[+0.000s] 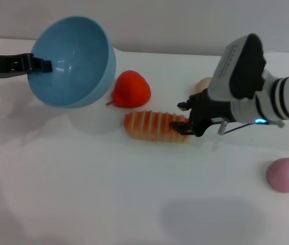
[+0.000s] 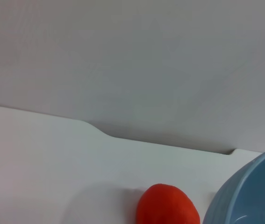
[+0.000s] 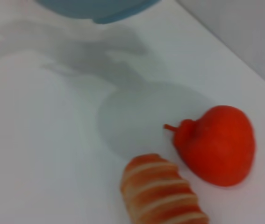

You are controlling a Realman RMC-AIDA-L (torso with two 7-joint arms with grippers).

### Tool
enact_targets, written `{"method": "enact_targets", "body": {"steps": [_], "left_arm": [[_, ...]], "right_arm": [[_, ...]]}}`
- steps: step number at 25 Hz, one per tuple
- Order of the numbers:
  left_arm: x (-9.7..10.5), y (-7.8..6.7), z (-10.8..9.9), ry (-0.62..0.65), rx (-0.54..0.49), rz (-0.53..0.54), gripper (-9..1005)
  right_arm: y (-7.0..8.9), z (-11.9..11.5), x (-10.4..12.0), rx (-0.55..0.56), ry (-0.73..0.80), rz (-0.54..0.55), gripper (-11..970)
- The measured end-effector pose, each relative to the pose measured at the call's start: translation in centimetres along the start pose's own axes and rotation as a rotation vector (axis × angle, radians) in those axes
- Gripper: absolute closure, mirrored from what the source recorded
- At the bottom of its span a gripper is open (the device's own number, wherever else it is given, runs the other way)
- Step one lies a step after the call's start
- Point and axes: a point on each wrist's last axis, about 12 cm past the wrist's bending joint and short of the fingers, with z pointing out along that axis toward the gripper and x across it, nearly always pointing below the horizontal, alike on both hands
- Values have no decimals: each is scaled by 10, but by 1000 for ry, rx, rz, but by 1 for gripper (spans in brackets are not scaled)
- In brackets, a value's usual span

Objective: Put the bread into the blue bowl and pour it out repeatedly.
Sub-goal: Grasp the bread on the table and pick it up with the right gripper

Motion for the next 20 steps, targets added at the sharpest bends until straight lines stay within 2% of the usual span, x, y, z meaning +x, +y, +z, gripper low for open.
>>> {"method": "enact_targets", "body": {"steps": [13,20], "left_arm": [[-1,-4,5,0,14,0,983],[0,-6,7,0,22,-3,983]], "right_arm": [[24,30,17,101,64,-98,436],[27,35,27,130,79,-55,439]]}}
